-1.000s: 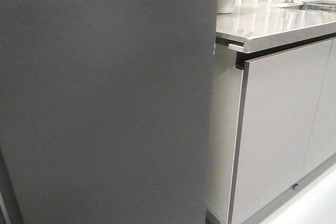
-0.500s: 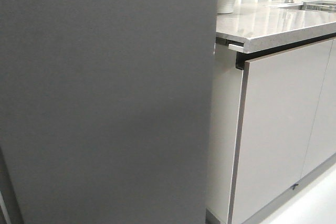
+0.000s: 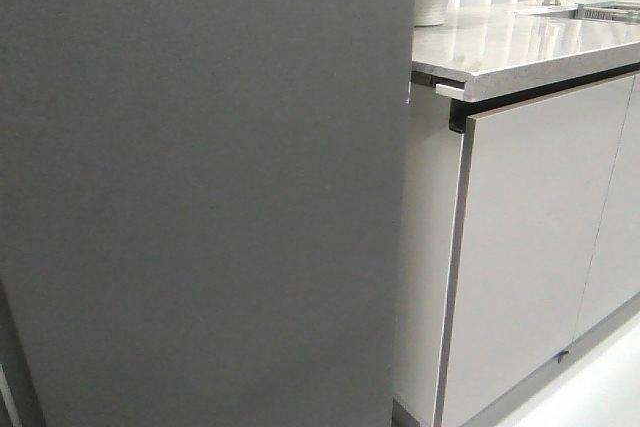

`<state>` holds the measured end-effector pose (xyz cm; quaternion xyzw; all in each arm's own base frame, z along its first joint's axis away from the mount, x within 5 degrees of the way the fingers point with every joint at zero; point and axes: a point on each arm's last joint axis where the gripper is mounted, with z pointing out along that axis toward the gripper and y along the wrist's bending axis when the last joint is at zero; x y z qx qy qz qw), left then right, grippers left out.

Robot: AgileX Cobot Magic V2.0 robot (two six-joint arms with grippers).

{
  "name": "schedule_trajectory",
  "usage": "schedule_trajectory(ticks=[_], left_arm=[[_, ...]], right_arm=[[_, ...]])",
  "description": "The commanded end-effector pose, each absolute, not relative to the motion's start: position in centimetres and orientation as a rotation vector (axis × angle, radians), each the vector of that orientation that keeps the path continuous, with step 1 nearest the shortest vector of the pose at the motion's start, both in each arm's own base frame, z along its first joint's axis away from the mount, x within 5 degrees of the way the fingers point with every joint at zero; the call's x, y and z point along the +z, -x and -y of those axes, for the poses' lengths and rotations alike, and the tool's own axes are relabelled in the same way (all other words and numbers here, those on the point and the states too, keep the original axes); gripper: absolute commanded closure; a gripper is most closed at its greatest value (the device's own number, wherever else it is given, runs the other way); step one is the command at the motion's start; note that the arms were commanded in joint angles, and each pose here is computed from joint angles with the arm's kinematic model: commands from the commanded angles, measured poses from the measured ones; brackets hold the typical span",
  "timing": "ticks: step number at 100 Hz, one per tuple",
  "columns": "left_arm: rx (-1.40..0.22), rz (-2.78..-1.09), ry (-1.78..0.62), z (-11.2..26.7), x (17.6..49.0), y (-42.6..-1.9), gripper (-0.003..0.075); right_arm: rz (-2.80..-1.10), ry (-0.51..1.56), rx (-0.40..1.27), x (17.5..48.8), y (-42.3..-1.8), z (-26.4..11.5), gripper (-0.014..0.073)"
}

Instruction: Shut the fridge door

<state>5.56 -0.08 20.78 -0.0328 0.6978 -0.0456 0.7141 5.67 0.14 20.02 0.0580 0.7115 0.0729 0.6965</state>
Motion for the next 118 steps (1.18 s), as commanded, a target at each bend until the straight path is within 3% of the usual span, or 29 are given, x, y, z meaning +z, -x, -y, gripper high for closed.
schedule_trajectory(ticks=[1, 36, 118], left_arm=[[-0.114, -1.483, 0.072, 0.12, 20.29, -5.55, 0.0740], [-0.114, -1.483, 0.072, 0.12, 20.29, -5.55, 0.0740], [-0.114, -1.483, 0.072, 0.12, 20.29, -5.55, 0.0740]], right_arm=[[-1.492, -0.071, 0.105, 20.21, -5.56, -0.10, 0.0666], [-1.496, 0.066, 0.092, 20.21, -5.53, -0.56, 0.0666], [-1.498, 0.068, 0.094, 20.20, -5.53, -0.57, 0.0666]])
